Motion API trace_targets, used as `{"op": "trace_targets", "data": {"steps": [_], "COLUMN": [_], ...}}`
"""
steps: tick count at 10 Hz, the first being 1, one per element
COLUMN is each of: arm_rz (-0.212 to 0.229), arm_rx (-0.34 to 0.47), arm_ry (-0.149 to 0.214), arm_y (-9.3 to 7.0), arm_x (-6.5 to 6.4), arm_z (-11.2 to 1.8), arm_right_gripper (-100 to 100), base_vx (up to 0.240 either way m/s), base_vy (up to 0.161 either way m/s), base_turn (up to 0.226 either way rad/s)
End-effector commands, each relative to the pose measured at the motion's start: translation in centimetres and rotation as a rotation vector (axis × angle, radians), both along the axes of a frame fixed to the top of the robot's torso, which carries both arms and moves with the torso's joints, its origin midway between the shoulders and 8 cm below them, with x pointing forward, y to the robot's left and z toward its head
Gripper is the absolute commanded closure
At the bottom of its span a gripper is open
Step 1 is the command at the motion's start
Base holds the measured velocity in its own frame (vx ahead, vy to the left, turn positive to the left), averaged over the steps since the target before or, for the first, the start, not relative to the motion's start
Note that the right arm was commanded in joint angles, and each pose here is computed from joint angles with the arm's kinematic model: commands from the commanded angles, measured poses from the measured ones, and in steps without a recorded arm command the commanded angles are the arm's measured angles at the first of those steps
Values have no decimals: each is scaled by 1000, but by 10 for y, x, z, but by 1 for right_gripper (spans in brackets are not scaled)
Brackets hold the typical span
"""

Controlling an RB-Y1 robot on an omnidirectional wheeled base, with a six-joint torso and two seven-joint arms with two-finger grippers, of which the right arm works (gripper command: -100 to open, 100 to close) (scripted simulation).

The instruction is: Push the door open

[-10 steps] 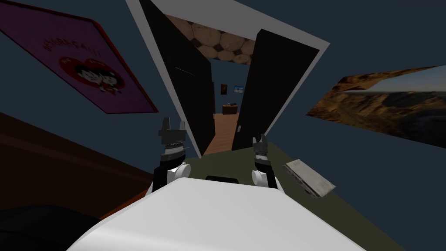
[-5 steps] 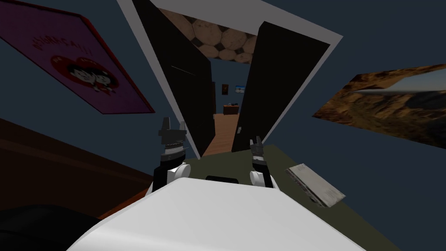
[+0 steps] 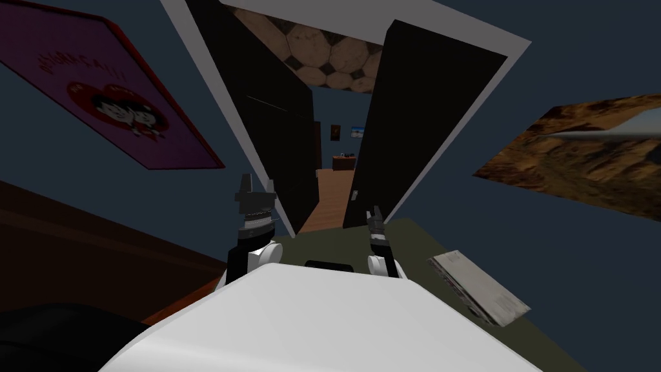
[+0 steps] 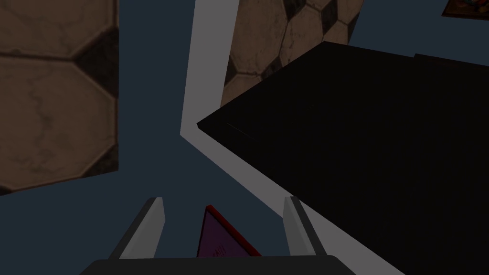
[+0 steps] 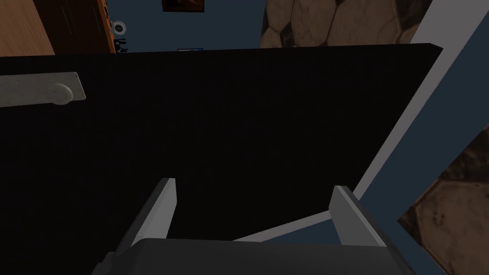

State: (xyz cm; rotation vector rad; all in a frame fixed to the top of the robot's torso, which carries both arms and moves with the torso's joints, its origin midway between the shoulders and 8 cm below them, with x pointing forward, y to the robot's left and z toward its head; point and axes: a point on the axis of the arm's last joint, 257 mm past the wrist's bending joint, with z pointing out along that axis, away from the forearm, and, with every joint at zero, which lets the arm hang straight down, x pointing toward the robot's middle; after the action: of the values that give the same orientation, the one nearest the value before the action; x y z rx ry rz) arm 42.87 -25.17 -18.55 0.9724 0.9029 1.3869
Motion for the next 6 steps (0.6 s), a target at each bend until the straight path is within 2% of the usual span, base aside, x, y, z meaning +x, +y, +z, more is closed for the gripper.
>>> {"op": "trace_targets", "data": {"steps": [1,6], "arm_rz": [7,29], "arm_rx": [-6,-21], "arm_ry": [26,106], "arm_y": [4,14], "arm_x": [2,5], "arm_z": [-14,-62], "arm_right_gripper": [-100,-100], "base_vx": [93,91], "base_vy": [-72,-81], "base_turn": [71,57]}}
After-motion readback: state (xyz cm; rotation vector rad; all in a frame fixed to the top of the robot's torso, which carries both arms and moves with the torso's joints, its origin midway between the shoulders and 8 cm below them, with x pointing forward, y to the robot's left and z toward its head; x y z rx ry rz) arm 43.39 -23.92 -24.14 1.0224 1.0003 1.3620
